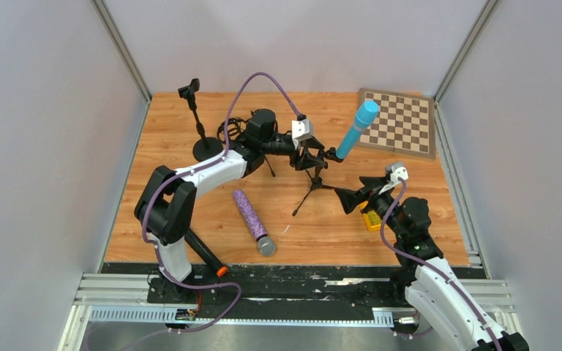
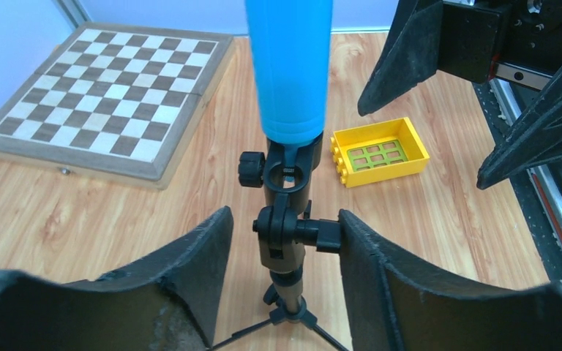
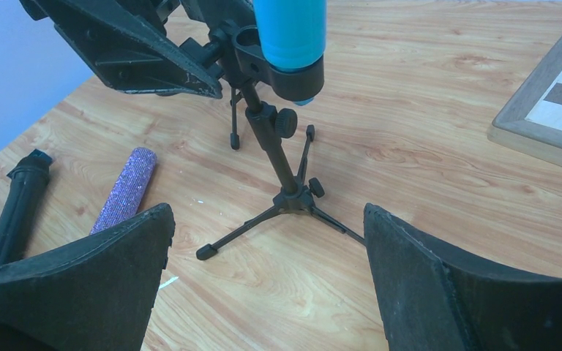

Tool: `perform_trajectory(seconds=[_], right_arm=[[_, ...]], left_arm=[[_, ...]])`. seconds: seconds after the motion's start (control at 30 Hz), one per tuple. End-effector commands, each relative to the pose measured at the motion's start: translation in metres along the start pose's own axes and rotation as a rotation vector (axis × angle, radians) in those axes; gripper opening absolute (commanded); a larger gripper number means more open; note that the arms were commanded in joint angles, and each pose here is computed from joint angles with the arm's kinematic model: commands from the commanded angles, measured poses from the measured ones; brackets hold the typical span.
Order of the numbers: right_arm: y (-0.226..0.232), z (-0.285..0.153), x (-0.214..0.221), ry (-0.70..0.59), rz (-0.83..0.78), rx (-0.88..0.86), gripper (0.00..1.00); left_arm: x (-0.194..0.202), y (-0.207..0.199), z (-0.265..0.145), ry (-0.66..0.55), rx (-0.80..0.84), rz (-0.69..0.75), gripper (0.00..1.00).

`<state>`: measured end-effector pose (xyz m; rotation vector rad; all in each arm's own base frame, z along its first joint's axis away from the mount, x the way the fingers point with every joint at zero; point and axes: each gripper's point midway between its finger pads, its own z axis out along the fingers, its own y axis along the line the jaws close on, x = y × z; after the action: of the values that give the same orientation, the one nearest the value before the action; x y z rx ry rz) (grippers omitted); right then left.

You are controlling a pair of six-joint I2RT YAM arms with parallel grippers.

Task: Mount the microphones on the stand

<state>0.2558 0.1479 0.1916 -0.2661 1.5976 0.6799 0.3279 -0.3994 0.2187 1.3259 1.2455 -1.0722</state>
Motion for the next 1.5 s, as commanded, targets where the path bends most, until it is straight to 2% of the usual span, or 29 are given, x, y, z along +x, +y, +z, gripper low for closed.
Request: perform_trajectory(seconds=[0.0,0.07,0.3,0.4,0.57,0.73,0.93,1.23,1.47], right_arm=[[0.0,0.002,-0.014,-0.037,-0.016,0.004,1.0],[0.0,0.002,-0.013,-0.036,-0.015,0.006,1.0],[-0.001,0.003,-0.006,-0.028,-0.009,0.001,1.0],[-0.001,0.005,-0.002,-0.029,-0.015,-0.006,1.0],[0.002,0.008,0.0,-0.053,-0.047,-0.049,0.99],[0.002,0.015,0.002,-0.065,-0.063,-0.063,0.98],[0.006,0.023,0.008,-0.076,-0.077,-0.08,0.97],[0.038,0.038,0.022,-0.073,-0.147,-0.149,0.95],[0.046,0.045,0.039,-0.078,-0.127,-0.152,0.86]], left_arm=[[-0.017,0.002,0.007,-0.028,0.027,0.089,0.6],[-0.018,0.0,0.008,-0.028,0.033,0.099,0.51],[-0.019,-0.001,0.007,-0.013,0.032,0.101,0.33],[-0.023,-0.004,0.004,-0.017,0.028,0.099,0.2],[-0.04,-0.01,-0.003,-0.053,0.003,0.086,0.15],[-0.059,-0.017,-0.01,-0.097,-0.013,0.066,0.0],[-0.068,-0.027,-0.018,-0.123,-0.03,0.05,0.0],[-0.083,-0.039,-0.027,-0.186,-0.069,0.034,0.0],[-0.086,-0.046,-0.034,-0.247,-0.097,0.006,0.0]])
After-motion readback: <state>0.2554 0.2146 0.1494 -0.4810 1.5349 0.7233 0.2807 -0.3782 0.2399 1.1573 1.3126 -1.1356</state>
